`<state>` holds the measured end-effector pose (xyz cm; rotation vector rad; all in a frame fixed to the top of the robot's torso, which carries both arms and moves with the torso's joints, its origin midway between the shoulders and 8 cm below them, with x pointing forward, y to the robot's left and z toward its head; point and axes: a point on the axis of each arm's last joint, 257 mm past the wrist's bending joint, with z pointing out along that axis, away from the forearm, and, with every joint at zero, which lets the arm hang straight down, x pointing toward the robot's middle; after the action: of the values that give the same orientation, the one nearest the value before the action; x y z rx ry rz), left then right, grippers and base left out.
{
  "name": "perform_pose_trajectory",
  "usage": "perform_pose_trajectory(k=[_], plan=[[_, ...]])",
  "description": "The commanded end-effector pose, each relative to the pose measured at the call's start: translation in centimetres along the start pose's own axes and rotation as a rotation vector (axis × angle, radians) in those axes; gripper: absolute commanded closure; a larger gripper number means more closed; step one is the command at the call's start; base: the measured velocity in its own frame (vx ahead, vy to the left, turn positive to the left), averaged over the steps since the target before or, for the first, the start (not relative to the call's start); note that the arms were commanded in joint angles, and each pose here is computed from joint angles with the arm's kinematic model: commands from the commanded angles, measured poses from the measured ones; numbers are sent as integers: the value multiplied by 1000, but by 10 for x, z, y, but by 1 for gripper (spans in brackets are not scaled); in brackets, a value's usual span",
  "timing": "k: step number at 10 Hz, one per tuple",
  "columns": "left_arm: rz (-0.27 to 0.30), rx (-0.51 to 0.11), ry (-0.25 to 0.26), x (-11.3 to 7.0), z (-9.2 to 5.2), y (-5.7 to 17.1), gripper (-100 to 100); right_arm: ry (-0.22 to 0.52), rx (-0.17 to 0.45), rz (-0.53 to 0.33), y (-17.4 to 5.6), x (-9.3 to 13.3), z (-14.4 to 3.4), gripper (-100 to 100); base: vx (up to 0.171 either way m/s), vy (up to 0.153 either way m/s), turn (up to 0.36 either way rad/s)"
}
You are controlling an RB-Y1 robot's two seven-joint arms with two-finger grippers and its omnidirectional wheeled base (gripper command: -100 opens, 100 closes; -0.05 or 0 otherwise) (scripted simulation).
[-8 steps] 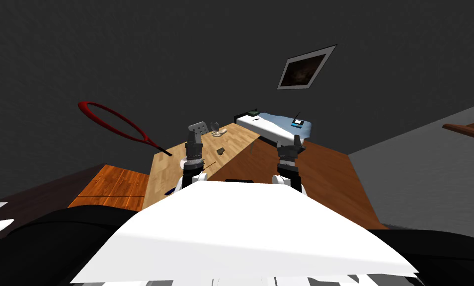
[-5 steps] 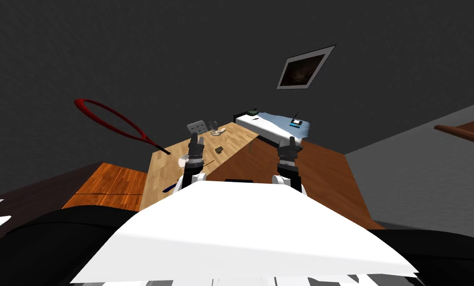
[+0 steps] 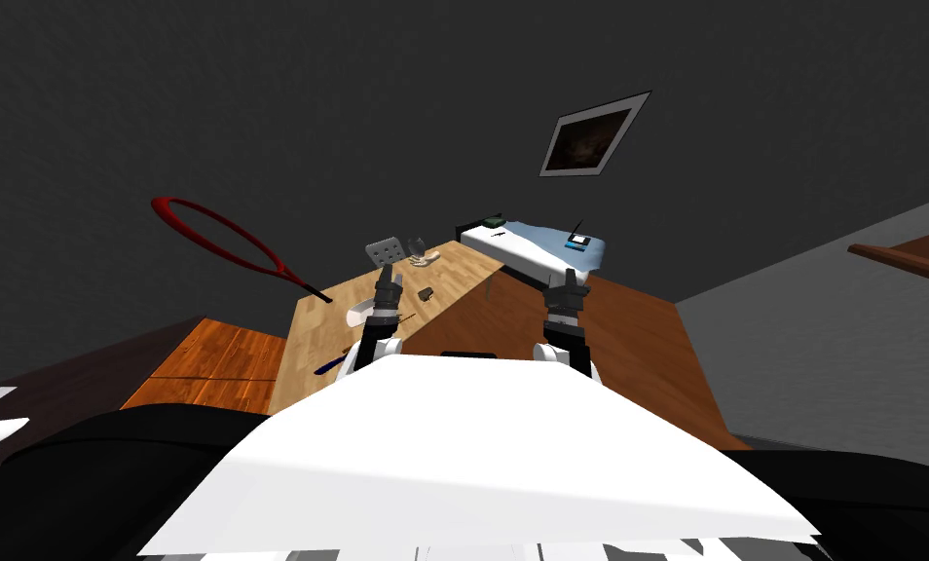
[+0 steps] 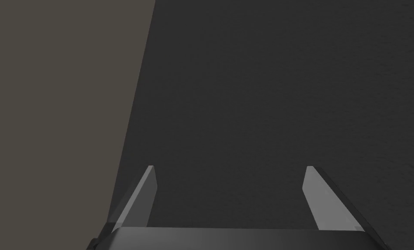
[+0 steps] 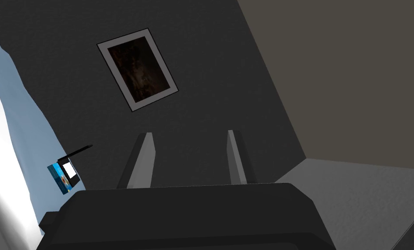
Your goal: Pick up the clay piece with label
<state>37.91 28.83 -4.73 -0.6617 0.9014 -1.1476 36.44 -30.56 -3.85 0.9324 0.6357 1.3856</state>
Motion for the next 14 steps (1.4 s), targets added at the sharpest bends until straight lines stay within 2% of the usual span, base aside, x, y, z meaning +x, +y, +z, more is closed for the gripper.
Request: perform_pose_trajectory(k=[1, 2, 3, 4, 5, 6, 7, 8, 9, 10, 11, 12, 14], plan=[[-12, -43, 4, 0, 0, 16, -100, 0, 0, 0, 0, 0, 0, 0, 1, -50, 5], [-33, -99, 9, -4, 0, 37, -100, 0, 0, 0, 0, 0, 0, 0, -3, -55, 9], [-33, -103, 9, -4, -1, 38, -100, 0, 0, 0, 0, 0, 0, 0, -2, -53, 6], [-55, -158, 11, -9, -2, 59, -100, 0, 0, 0, 0, 0, 0, 0, 8, -62, 8], [-55, -168, 12, -9, -2, 62, -100, 0, 0, 0, 0, 0, 0, 0, 7, -53, 8], [-78, -223, 10, -16, -4, 83, -100, 0, 0, 0, 0, 0, 0, 0, 10, -69, 12], [-78, -235, 10, -16, -5, 86, -100, 0, 0, 0, 0, 0, 0, 0, 8, -56, 9], [-101, -284, 5, -23, -7, 106, -100, 0, 0, 0, 0, 0, 0, 0, 7, -67, 8], [-101, -305, 5, -23, -8, 111, -100, 0, 0, 0, 0, 0, 0, 0, 7, -56, 11], [-125, -356, -4, -32, -11, 131, -100, 0, 0, 0, 0, 0, 0, 0, 14, -64, 8], [-125, -377, -5, -32, -13, 136, -100, 0, 0, 0, 0, 0, 0, 0, 12, -54, 9], [-150, -429, -18, -41, -17, 156, -100, 0, 0, 0, 0, 0, 0, 0, 16, -66, 7], [-150, -450, -19, -41, -19, 161, -100, 0, 0, 0, 0, 0, 0, 0, 9, -35, 6]])
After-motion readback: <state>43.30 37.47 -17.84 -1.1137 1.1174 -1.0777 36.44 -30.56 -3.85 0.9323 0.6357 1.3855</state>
